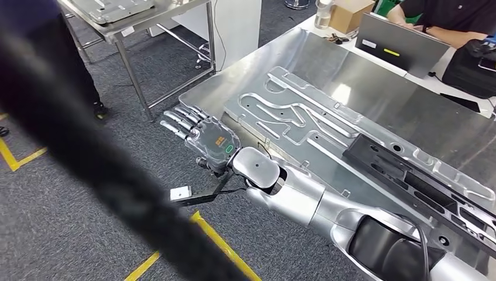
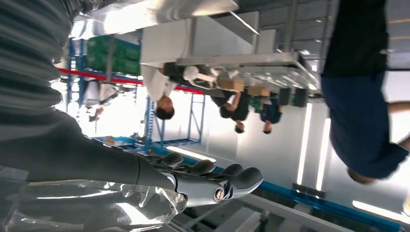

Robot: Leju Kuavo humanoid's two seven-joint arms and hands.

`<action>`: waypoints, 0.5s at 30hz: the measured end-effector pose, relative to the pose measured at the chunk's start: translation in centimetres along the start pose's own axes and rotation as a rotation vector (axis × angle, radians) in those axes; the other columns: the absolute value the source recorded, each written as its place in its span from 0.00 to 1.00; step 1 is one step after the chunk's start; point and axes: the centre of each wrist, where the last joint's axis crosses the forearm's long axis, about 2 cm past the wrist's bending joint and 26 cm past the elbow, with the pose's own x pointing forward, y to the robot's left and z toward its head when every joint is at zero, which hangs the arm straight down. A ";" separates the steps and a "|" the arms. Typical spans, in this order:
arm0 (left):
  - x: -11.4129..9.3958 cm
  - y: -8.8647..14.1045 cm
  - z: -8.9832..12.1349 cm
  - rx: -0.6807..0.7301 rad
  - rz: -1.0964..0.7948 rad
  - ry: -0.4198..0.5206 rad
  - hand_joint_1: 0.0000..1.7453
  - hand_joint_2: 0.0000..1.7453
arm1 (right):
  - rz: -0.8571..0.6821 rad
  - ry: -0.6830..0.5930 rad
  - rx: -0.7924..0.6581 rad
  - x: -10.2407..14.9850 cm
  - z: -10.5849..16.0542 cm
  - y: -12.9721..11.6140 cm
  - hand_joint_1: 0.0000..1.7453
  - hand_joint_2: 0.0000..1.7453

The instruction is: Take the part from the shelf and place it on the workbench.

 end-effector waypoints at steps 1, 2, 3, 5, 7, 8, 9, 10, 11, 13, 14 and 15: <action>0.0 -0.2 -0.1 -0.002 -0.001 -0.001 0.00 0.00 | -0.003 0.001 0.001 0.0 0.0 0.0 0.00 1.00; 0.0 -0.4 -0.2 -0.005 -0.001 -0.001 0.00 0.00 | -0.006 0.002 0.002 0.0 0.1 0.1 0.00 1.00; 0.0 -0.5 -0.2 -0.006 0.000 -0.001 0.00 0.00 | -0.009 0.003 0.003 0.0 0.1 0.1 0.00 1.00; -0.2 -0.9 -0.3 -0.010 0.003 0.003 0.00 0.00 | -0.014 0.004 0.004 0.0 0.2 0.2 0.00 1.00; -0.3 -1.1 -0.3 -0.011 0.004 0.004 0.00 0.00 | -0.021 0.006 0.008 0.1 0.3 0.4 0.00 1.00; -0.3 -1.2 -0.4 -0.012 0.004 0.003 0.00 0.00 | -0.027 0.007 0.015 0.2 0.4 0.7 0.00 1.00; -0.2 -1.2 -0.4 -0.012 0.004 0.002 0.00 0.00 | -0.033 0.009 0.025 0.3 0.6 1.0 0.00 1.00; -0.1 -1.3 -0.5 -0.012 0.004 0.000 0.00 0.00 | -0.040 0.012 0.039 0.4 0.8 1.4 0.00 1.00; -0.1 -1.4 -0.5 -0.012 0.005 -0.001 0.00 0.00 | -0.047 0.014 0.052 0.5 1.1 1.8 0.00 1.00; -0.1 -1.4 -0.5 -0.012 0.005 0.000 0.00 0.00 | -0.054 0.016 0.067 0.6 1.5 2.3 0.00 1.00; -0.1 -1.4 -0.5 -0.012 0.005 0.000 0.00 0.00 | -0.055 0.017 0.070 0.6 1.5 2.4 0.00 1.00; -0.1 -1.4 -0.5 -0.012 0.006 0.001 0.00 0.00 | -0.055 0.017 0.070 0.7 1.5 2.4 0.00 1.00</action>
